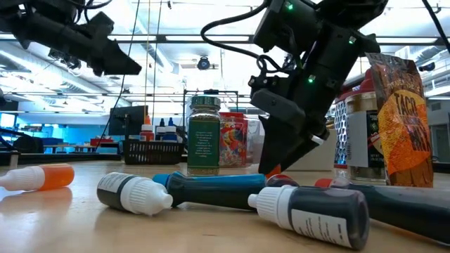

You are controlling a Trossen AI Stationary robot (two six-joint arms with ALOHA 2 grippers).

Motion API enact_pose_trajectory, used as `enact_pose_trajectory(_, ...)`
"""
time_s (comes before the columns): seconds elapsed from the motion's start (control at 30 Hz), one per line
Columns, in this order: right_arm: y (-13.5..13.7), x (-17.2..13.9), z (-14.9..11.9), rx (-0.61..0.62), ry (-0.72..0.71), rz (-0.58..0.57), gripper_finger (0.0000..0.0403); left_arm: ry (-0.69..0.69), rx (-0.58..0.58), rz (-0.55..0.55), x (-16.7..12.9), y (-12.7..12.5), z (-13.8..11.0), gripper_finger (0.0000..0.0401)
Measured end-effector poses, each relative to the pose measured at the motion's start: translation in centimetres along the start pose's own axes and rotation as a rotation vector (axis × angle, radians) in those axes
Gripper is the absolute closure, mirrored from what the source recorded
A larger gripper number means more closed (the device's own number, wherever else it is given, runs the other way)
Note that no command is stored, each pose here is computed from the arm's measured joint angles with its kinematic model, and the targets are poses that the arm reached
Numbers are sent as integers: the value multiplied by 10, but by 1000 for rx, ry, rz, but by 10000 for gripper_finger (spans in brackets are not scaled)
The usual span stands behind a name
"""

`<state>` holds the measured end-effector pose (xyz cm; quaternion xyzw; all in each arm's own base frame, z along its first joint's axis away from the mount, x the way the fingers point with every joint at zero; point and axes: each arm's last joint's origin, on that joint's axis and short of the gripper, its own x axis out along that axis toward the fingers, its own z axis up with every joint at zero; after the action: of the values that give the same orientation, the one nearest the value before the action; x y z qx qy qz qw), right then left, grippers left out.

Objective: Pick & Place Kitchen Items
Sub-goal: Put the right small yellow food coloring bottle into the black bin

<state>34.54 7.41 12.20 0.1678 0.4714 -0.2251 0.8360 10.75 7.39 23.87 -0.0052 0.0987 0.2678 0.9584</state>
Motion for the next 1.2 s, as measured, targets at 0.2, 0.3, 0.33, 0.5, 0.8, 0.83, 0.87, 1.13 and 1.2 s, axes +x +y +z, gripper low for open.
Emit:
enact_pose_trajectory(0.2,-1,0,-1,-17,3,-10,252,-66,-35,-269,-3,-8,6,223)
enact_pose_trajectory(0.3,-1,0,-1,-38,4,-13,283,-74,-38,-378,-4,-11,6,223)
enact_pose_trajectory(0.33,-1,0,0,-45,3,-12,293,-73,-42,-399,-5,-11,6,223)
enact_pose_trajectory(0.5,0,0,1,-55,-2,13,324,-69,-60,-414,-5,-12,6,223)
enact_pose_trajectory(0.8,12,-11,11,-40,-4,248,304,-49,-126,-517,-6,-14,6,223)
enact_pose_trajectory(0.83,13,-13,12,-46,-6,264,305,-50,-126,-529,-6,-14,6,223)
enact_pose_trajectory(0.87,13,-15,13,-52,-13,275,308,-51,-125,-534,-6,-15,6,223)
enact_pose_trajectory(1.13,22,-42,36,-75,-142,470,315,-54,-109,-578,-7,-20,7,223)
enact_pose_trajectory(1.2,27,-49,43,-122,-218,536,312,-67,-72,-601,-7,-23,8,223)
